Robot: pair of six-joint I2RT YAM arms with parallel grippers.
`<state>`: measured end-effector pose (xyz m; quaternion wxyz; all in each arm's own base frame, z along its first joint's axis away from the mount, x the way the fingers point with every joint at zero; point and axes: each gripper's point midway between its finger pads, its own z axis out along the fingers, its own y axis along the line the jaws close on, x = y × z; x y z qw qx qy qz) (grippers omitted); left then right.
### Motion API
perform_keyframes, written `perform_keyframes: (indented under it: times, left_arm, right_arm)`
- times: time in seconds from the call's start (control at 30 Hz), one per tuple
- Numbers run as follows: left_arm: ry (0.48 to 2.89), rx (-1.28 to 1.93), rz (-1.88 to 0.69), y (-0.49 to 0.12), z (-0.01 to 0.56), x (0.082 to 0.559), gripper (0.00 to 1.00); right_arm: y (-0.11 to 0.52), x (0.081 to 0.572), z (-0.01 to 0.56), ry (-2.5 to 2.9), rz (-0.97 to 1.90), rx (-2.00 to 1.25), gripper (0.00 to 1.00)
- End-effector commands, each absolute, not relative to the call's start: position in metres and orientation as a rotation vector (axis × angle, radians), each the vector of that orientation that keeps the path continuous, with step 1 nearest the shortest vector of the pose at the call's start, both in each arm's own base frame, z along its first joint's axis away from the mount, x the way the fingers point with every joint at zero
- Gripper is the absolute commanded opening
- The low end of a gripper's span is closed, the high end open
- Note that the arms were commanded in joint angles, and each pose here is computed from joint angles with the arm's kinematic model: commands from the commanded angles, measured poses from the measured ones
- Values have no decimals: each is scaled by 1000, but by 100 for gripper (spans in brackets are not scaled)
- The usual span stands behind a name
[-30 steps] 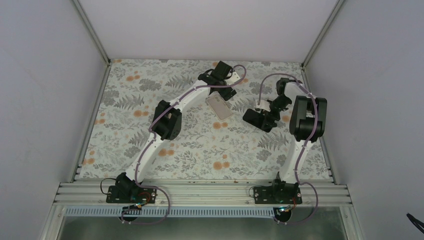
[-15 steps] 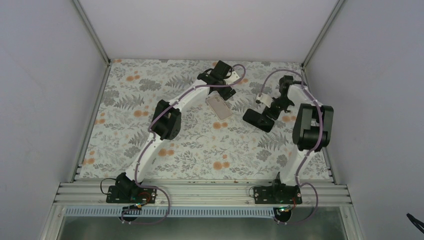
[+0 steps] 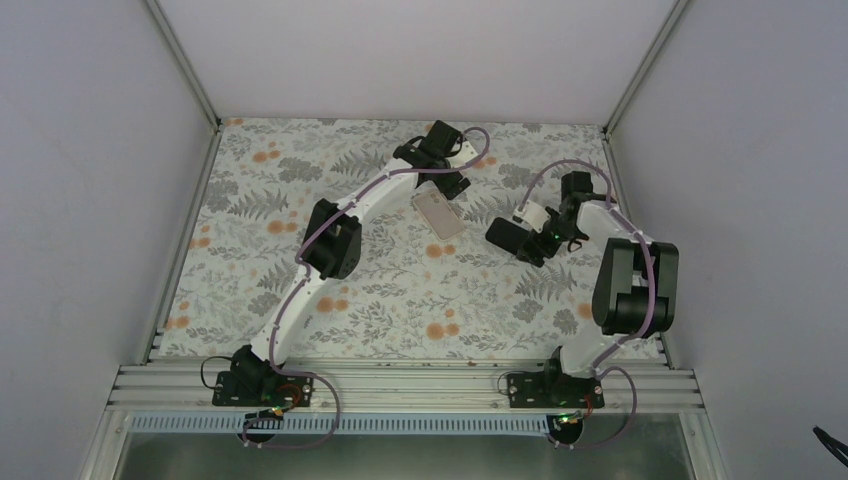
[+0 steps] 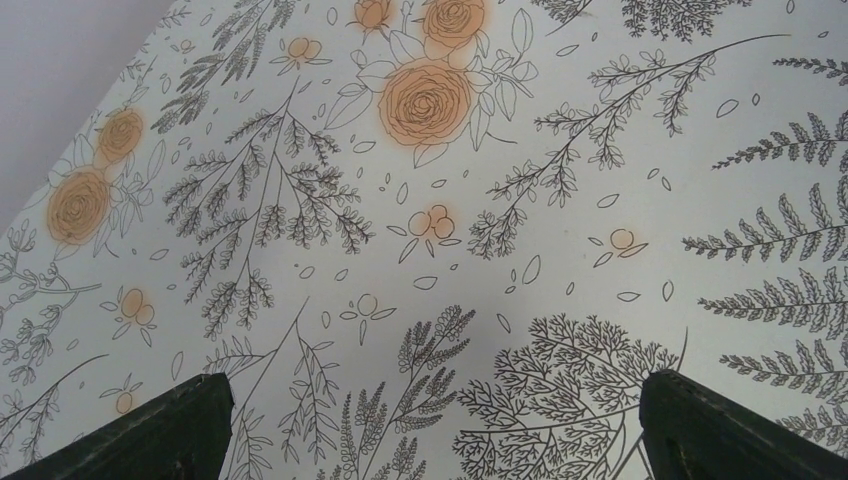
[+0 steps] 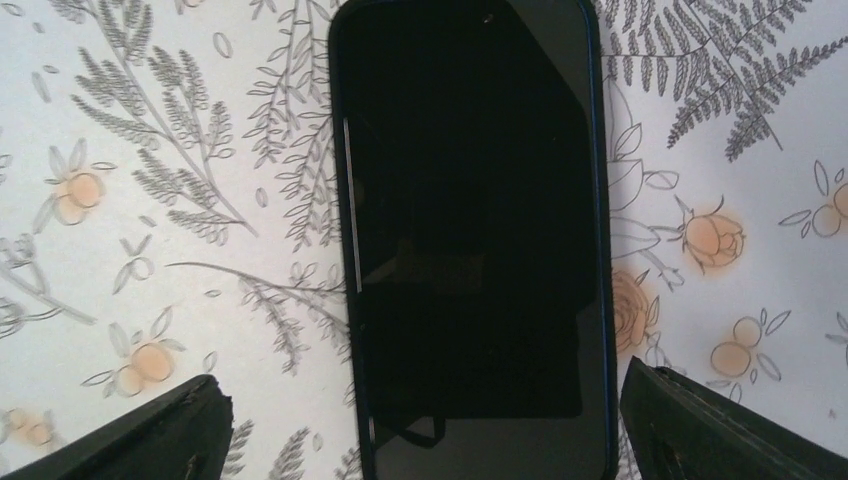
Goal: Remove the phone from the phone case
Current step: Pick up the phone at the center of the board.
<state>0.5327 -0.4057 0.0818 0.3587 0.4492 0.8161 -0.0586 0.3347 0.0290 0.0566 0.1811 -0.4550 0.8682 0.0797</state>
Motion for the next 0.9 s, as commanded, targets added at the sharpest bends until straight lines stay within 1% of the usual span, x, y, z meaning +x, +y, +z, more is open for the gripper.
perform_keyframes:
  times: [0.0,0.2,0.37,0.63,0.77,0.8,0.87]
  left_arm:
    - [2073,1113,-162,-402,122,532,100]
    - [2069,1113,-157,-401,123,533,100]
    - [2072,1120,-150,-400,121,533,100]
    - [2063,1126,-164,-404,120,533,100]
    - [2045,1161,-191,-407,124,528,100]
    - [2037,1177,-204,-408,127,526,100]
    - [2014,1229,-253,-413,132,517,100]
  right_arm:
    - [30,347,42,2379,188,-1362,100]
    - [35,357,38,2354,252,-1425,100]
    - [36,349,28,2402,323,-1453,100]
    - [25,358,13,2401,206,-1449,100]
    - [20,352,3,2414,175,-1491,100]
    - [19,350,0,2423,166,-1499,98]
    - [14,347,-6,2440,135,-1508,92]
